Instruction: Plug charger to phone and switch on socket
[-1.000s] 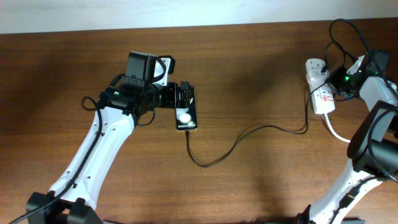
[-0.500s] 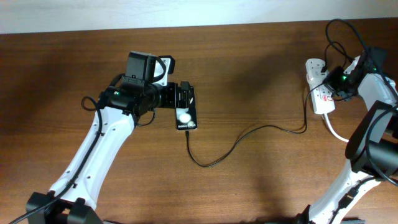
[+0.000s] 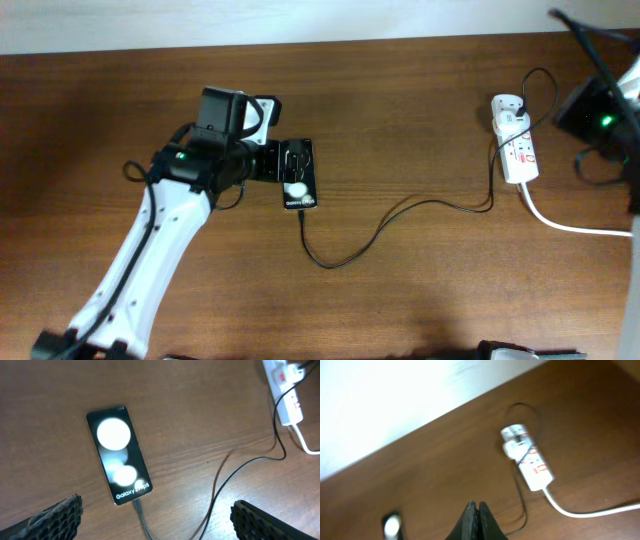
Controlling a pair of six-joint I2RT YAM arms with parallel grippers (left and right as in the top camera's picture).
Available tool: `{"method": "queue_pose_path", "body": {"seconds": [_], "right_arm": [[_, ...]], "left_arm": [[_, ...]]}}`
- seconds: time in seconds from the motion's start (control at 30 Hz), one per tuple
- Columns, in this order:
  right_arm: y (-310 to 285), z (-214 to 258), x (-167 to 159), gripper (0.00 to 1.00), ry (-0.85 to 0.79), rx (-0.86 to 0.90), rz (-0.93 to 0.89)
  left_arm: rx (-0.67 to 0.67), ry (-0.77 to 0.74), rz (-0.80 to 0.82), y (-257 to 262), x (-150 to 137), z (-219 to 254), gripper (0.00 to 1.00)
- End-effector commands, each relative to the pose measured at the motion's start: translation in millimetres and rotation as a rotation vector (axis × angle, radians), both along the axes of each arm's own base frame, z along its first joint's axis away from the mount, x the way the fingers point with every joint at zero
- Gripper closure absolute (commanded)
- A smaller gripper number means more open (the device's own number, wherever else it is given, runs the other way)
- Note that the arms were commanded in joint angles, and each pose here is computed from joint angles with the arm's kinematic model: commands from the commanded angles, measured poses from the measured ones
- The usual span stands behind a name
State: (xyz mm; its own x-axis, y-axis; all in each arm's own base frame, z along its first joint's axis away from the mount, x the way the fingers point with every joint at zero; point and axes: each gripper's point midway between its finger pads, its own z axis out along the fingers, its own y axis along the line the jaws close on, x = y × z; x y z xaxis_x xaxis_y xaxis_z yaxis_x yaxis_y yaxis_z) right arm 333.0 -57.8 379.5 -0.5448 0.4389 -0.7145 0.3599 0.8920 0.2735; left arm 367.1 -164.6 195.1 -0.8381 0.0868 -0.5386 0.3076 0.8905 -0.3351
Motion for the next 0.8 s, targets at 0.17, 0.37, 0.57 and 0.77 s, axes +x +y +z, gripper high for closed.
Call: {"method": "queue_pose_path", "body": {"seconds": [0.17,0.37,0.57,0.77], "right_arm": [[189,5,-52,0.01,0.012,-0.028,0.640],[190,-9,-69,0.01,0.092,-0.036,0.665],[191,-16,-64,0.01,0.117,-0.038,0.663],[194,-23,-58,0.01,0.144,-0.041,0.663]], "left_arm": [[0.098,-0.389,0.151,64,-62,131,0.01],[0.055,-0.562,0.197,91,-131,183,0.01],[0.105,-0.433,0.180,97,-154,153,0.01],[0.164,-0.282,0.161,104,-177,121,0.01]]}}
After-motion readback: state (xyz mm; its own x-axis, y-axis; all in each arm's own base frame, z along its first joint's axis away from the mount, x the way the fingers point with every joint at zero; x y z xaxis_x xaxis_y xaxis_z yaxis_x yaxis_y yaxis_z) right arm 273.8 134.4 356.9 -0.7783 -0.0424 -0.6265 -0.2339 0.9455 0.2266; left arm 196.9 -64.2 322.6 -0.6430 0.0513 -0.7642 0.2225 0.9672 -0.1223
